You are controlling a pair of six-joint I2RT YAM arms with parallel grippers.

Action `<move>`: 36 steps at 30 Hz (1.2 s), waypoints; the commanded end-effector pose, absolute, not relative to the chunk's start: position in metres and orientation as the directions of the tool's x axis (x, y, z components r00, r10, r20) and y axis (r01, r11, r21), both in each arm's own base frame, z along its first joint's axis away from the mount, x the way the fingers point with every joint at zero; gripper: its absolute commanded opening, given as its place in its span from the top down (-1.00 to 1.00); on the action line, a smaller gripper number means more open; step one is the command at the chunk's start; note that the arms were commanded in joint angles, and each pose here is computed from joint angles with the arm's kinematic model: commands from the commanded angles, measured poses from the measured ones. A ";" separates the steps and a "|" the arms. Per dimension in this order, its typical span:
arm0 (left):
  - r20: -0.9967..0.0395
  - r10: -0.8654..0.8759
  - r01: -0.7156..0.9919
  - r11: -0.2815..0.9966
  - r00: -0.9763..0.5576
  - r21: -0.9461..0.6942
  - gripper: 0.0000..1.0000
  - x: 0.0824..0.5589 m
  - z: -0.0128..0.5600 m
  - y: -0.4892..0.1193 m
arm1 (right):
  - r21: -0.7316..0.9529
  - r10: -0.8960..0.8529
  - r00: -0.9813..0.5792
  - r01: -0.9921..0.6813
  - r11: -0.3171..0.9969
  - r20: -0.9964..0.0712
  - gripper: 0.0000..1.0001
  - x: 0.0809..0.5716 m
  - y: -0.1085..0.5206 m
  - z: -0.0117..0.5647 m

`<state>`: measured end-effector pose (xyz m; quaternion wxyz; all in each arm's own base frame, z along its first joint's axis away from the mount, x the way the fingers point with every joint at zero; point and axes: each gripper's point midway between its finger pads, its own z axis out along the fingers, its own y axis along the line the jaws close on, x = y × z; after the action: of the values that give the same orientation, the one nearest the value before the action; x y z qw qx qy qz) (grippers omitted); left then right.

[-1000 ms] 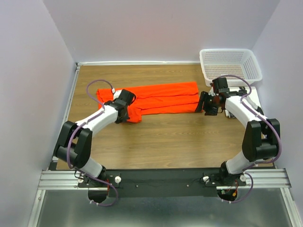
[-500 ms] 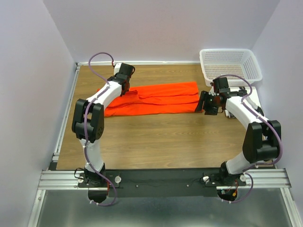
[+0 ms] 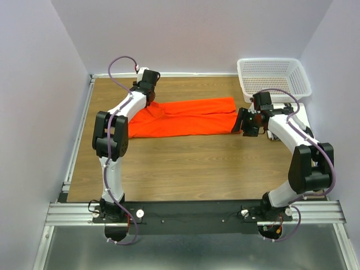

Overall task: Fold and stack the t-shirts
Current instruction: Fold the tshirt

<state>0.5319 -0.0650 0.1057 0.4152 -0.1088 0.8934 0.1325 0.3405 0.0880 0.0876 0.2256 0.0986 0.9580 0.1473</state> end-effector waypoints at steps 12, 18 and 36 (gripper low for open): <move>-0.794 -0.305 -0.441 0.896 -0.527 -0.052 -0.43 0.476 0.162 -0.015 | 0.426 0.392 -0.814 0.201 0.882 -0.428 -0.25 0.384 0.096 0.084; -0.720 -0.511 -0.537 0.813 -0.469 -0.226 -0.64 0.388 0.134 0.040 | 0.560 0.591 -0.732 0.348 0.752 -0.339 -0.33 0.384 0.082 0.065; -0.519 -0.734 -0.577 0.672 -0.438 -0.464 -0.72 0.348 0.048 0.037 | 0.673 0.756 -0.598 0.446 0.590 -0.267 -0.57 0.387 0.083 0.047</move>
<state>0.3261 0.0392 0.0397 0.3346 -0.3801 0.8586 -0.0802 0.3790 0.0777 0.0440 0.2654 0.3380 0.8659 0.2562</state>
